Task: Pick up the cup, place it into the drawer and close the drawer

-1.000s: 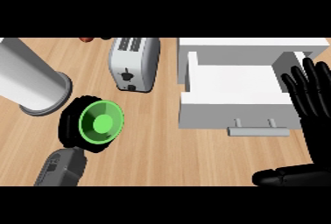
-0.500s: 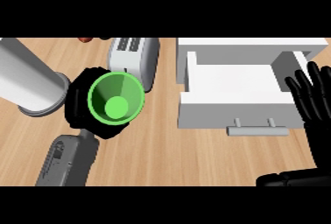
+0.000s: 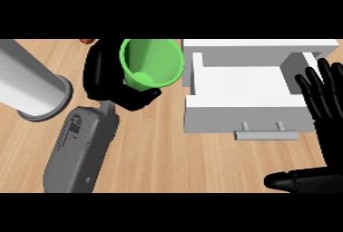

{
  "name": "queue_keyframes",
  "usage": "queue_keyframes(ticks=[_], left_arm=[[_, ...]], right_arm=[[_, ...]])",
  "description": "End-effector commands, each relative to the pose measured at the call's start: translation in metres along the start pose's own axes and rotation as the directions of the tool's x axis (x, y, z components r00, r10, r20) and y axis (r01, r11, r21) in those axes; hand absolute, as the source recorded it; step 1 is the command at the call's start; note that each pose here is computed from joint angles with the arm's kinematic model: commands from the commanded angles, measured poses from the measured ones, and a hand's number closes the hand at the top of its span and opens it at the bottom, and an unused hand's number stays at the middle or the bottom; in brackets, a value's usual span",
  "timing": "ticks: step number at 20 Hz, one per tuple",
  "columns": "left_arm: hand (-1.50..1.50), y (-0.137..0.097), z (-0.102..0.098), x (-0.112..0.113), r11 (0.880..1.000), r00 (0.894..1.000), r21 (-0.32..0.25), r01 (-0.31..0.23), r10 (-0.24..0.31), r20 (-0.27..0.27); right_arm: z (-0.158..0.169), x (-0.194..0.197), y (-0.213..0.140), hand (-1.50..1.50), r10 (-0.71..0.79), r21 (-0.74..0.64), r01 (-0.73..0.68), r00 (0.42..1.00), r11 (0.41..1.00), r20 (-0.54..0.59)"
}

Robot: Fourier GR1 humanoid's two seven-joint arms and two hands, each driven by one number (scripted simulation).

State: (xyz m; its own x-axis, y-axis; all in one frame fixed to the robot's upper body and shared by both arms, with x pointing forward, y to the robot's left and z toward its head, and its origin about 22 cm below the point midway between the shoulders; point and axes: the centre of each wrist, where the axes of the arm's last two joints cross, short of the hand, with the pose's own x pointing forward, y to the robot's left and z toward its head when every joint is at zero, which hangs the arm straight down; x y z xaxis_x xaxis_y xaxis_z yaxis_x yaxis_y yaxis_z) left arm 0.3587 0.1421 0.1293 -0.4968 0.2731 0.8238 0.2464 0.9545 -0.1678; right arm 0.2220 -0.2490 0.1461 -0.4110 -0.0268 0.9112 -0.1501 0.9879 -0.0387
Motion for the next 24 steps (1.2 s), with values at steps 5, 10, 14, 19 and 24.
queue_keyframes(ticks=[5,10,14,19,24], left_arm=[[1.5,-0.03,-0.052,0.009,0.998,0.998,-0.024,0.057,-0.058,-0.017],[1.5,-0.058,-0.069,0.004,0.996,0.994,-0.049,0.076,-0.08,-0.073],[1.5,-0.077,-0.089,-0.003,0.991,0.986,-0.041,0.13,-0.133,-0.104],[1.5,-0.093,-0.092,-0.004,0.991,0.984,-0.054,0.124,-0.13,-0.122],[1.5,-0.087,-0.075,-0.045,0.985,0.976,-0.046,0.165,-0.17,-0.138]], right_arm=[[0.002,-0.002,-0.002,-1.5,-0.014,0.013,0.014,1.0,1.0,-0.014],[0.004,-0.003,-0.002,-1.5,0.003,0.01,-0.003,1.0,1.0,-0.015],[0.002,-0.005,-0.005,-1.5,0.005,0.016,-0.005,1.0,1.0,-0.005],[-0.008,-0.025,0.005,-1.5,0.003,0.021,-0.002,1.0,1.0,-0.008],[0.002,-0.013,0.004,-1.5,-0.01,0.019,0.01,1.0,1.0,0.0]])
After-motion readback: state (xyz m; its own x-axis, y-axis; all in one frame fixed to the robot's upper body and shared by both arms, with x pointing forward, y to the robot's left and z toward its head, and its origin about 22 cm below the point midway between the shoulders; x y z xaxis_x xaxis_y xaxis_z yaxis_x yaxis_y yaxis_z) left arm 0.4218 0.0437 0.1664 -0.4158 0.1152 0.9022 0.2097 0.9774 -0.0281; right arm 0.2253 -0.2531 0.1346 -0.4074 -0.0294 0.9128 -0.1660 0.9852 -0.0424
